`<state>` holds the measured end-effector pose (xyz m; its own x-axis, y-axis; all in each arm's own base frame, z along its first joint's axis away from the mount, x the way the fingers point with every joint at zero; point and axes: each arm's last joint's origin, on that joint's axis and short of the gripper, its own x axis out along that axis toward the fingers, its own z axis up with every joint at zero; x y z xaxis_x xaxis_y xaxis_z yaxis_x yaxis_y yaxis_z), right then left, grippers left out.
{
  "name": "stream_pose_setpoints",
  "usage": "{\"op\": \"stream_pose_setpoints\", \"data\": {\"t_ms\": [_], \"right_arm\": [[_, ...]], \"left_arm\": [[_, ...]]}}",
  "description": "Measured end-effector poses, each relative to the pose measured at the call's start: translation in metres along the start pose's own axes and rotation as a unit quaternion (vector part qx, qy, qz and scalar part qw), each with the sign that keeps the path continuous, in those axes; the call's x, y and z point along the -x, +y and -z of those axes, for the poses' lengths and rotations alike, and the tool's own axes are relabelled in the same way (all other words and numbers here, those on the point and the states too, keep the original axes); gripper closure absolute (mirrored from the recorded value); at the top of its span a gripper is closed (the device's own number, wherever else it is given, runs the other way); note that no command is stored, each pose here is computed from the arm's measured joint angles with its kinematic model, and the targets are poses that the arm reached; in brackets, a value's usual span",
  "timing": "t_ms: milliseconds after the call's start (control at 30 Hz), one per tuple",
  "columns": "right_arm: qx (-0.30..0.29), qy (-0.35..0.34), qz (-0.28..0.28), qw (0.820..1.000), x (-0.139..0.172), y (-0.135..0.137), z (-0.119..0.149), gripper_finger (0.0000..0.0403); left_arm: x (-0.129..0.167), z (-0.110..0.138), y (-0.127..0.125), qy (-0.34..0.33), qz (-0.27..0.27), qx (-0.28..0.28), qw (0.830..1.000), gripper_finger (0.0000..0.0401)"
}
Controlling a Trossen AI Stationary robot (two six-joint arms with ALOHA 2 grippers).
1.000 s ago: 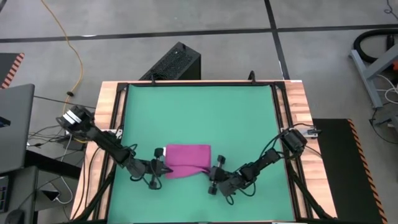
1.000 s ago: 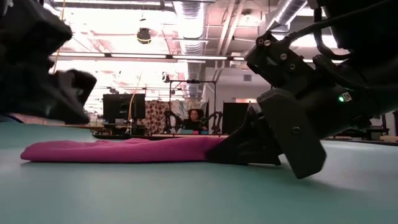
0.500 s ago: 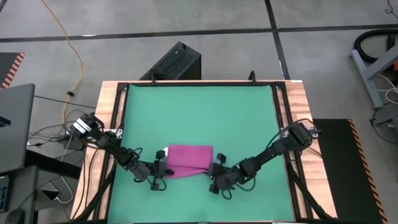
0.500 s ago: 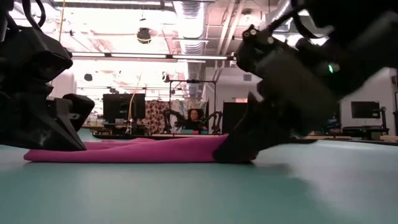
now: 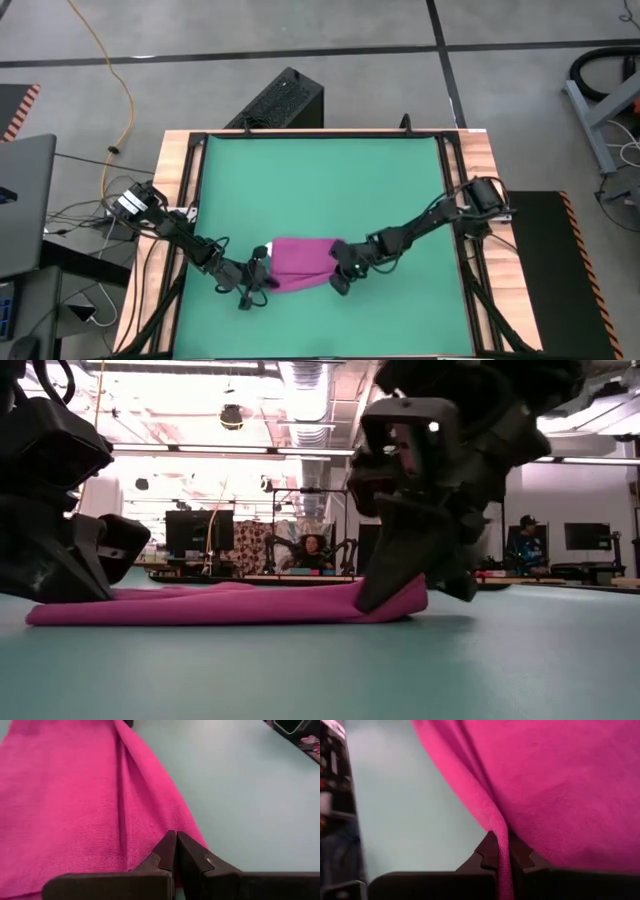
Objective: Roll towel
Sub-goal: Roll the pink towel
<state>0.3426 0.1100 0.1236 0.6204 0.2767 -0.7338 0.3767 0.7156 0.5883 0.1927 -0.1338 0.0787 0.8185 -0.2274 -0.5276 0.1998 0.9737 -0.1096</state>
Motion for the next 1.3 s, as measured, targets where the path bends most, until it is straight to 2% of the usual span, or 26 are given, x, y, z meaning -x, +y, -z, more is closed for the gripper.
{"op": "stream_pose_setpoints", "data": {"t_ms": [167, 433, 600, 900, 1033, 1133, 1300], "right_arm": [[-0.047, -0.006, -0.013, 0.999, 0.002, -0.001, -0.008, 0.0381], [-0.081, -0.019, -0.035, 0.996, 0.003, 0.001, -0.012, 0.0381], [-0.091, -0.015, -0.073, 0.993, 0.004, 0.005, -0.017, 0.0381], [-0.135, -0.013, -0.081, 0.987, 0.006, -0.001, -0.028, 0.0381], [-0.155, -0.009, -0.087, 0.984, 0.007, -0.006, -0.035, 0.0381], [-0.175, -0.007, -0.092, 0.98, 0.008, -0.008, -0.039, 0.0381], [-0.19, -0.008, -0.119, 0.975, 0.014, -0.01, -0.05, 0.0382]], "left_arm": [[0.0, 0.0, 0.0, 0.004, 0.01, 0.01, 1.0, 0.0401], [0.003, -0.01, -0.004, -0.027, 0.046, 0.019, 0.998, 0.0401], [0.012, -0.02, -0.006, -0.042, 0.06, 0.022, 0.997, 0.0401], [0.027, -0.038, -0.007, -0.076, 0.072, 0.034, 0.994, 0.0401], [0.03, -0.04, -0.011, -0.082, 0.087, 0.024, 0.993, 0.0401], [0.032, -0.038, -0.015, -0.083, 0.08, 0.007, 0.993, 0.0401], [0.028, -0.04, -0.025, -0.044, 0.025, -0.035, 0.998, 0.0401]]}}
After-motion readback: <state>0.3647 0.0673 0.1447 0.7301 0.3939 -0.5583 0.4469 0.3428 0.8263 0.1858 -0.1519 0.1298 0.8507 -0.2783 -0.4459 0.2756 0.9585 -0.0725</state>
